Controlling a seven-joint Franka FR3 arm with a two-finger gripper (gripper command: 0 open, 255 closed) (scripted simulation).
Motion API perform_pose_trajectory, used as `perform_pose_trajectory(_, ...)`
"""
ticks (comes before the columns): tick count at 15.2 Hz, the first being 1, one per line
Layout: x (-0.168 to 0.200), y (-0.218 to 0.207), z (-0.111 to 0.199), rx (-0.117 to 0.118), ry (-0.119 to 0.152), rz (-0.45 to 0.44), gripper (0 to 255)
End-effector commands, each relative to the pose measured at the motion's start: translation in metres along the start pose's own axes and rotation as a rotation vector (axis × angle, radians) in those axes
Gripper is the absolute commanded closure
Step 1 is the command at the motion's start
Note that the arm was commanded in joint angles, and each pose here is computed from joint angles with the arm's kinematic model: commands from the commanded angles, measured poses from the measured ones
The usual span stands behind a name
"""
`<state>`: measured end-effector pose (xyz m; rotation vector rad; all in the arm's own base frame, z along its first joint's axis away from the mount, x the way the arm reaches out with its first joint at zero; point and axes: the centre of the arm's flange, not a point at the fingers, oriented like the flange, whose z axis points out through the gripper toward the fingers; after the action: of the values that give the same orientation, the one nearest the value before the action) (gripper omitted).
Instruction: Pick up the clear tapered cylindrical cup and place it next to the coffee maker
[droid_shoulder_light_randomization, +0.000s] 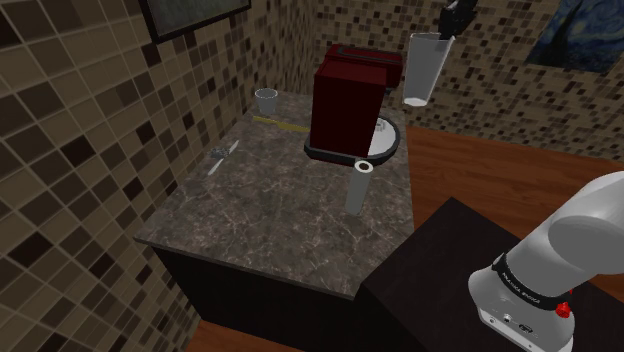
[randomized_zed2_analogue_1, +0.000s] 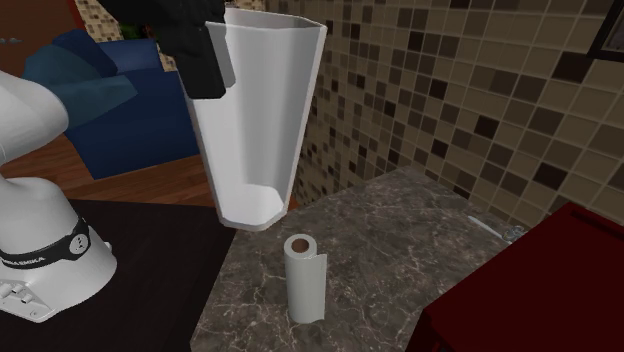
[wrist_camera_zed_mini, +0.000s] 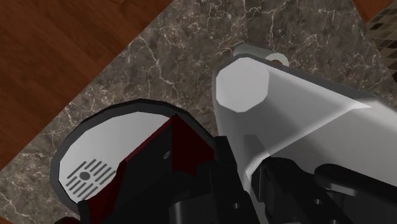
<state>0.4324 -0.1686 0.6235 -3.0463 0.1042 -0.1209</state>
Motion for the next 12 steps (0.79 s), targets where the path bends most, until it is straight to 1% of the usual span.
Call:
perform_pose_trajectory(1,-0.001,0.000,0.010,0.000,0.001,0.000,255)
perform_pose_trajectory(12,-0.005,0.006,0.068,0.000,0.001,0.000,255)
